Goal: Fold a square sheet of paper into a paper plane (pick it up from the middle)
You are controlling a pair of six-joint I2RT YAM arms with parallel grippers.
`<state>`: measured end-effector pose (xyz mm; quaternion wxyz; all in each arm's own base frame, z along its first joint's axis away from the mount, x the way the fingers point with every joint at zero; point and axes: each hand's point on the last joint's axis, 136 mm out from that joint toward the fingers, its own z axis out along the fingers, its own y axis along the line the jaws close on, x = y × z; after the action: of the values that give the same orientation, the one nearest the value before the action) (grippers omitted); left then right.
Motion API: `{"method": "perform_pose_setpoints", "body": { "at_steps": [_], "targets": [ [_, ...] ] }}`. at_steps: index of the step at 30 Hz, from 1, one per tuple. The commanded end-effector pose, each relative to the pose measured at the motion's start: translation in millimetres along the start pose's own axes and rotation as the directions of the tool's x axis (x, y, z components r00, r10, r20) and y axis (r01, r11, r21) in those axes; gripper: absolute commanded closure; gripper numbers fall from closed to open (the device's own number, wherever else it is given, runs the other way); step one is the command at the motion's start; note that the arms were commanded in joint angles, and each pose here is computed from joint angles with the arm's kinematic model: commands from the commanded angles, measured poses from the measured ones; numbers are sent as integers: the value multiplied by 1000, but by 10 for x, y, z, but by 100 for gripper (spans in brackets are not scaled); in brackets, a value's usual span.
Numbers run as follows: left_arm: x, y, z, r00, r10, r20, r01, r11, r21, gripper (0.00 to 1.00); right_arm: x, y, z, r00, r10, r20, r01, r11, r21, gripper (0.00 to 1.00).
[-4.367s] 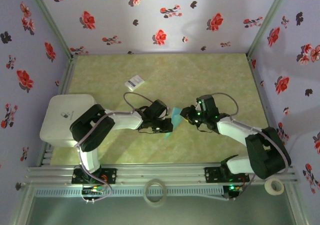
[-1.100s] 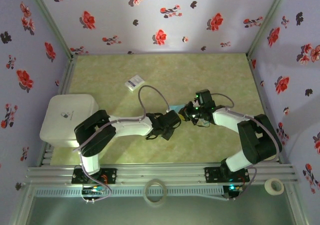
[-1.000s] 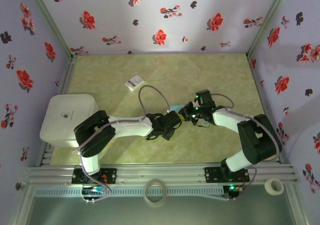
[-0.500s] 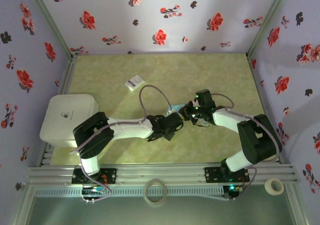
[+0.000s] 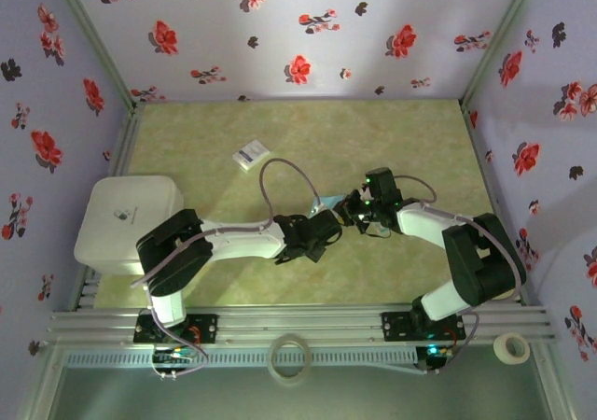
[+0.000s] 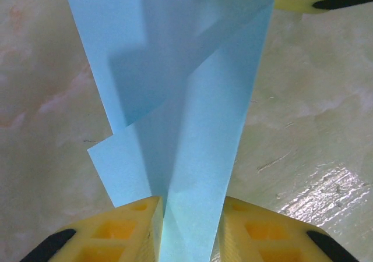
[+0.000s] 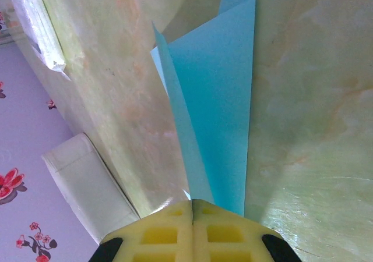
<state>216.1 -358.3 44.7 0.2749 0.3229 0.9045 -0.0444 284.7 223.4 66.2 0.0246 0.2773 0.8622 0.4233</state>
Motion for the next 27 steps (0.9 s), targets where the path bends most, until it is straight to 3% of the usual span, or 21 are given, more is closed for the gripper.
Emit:
{"method": "perform_pose_setpoints", "body": {
  "at_steps": [1,11,21,27],
  "targets": [
    [79,61,43,1000,1,-11,-1,999,-44,70,30,56,-34,1000,-4,-8,3,1000,-29,100],
    [112,97,29,1000,-1,-2,1,999,-51,64,11,36,-36,1000,-2,2,2,1000,-25,100],
    [22,63,-13,999,0,35,1,1000,-26,80,11,25,-26,1000,2,0,-2,1000,-24,100],
    [12,48,-17,999,-2,35,3,1000,-19,76,13,28,-29,1000,0,-1,0,1000,-26,100]
  ]
}}
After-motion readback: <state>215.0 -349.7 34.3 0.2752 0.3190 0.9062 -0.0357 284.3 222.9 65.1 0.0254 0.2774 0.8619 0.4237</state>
